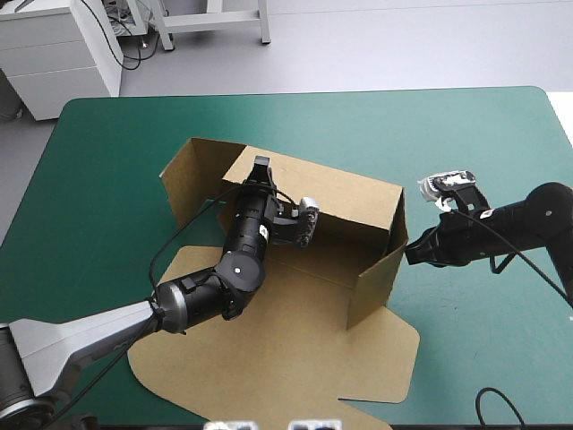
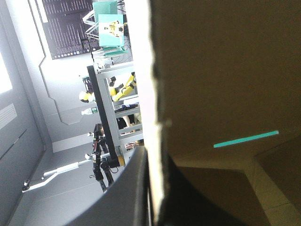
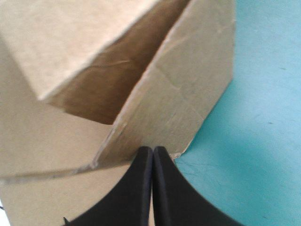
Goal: Fold the box
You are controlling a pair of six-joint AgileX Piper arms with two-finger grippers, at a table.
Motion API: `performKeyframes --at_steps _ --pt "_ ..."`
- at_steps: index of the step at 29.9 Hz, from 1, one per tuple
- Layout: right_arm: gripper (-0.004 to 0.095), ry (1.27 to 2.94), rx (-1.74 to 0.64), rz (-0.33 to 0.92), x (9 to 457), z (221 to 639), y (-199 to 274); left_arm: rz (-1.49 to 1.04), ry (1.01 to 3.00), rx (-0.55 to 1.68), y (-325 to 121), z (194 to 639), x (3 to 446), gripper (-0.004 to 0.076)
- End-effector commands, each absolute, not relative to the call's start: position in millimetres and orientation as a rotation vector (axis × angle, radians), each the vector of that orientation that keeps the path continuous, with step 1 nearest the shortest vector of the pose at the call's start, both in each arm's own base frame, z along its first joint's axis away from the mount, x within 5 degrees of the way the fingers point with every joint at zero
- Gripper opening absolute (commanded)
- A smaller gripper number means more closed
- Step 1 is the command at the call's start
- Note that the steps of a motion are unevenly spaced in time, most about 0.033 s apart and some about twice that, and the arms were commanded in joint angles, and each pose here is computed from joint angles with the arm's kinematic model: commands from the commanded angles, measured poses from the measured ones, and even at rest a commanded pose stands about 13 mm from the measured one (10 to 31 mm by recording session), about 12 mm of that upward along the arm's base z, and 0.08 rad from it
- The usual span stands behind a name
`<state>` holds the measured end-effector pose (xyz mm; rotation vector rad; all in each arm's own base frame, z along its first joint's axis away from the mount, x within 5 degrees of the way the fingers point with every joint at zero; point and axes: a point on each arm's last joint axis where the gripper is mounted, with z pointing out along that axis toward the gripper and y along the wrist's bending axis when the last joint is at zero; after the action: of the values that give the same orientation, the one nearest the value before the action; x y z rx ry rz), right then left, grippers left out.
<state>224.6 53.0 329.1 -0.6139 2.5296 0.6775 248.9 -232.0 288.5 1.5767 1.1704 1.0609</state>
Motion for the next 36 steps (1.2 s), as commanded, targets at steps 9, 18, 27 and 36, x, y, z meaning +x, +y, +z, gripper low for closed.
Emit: performKeyframes --at_steps 9,18,27,36 --pt "0.0211 2.417 -0.687 0.792 212.9 320.1 61.8 1.126 1.041 1.514 -233.3 314.7 247.8 -0.0007" --pt "0.0756 2.423 -0.692 0.881 208.5 321.4 65.8 1.126 1.041 1.514 -233.3 314.7 247.8 -0.0007" --pt "0.0765 2.347 -0.525 0.825 207.3 313.7 70.7 1.126 1.041 1.514 -233.3 314.7 247.8 -0.0007" --pt "0.0765 2.221 -0.503 0.688 194.4 291.5 99.0 1.126 1.041 1.514 -233.3 314.7 247.8 -0.0007"
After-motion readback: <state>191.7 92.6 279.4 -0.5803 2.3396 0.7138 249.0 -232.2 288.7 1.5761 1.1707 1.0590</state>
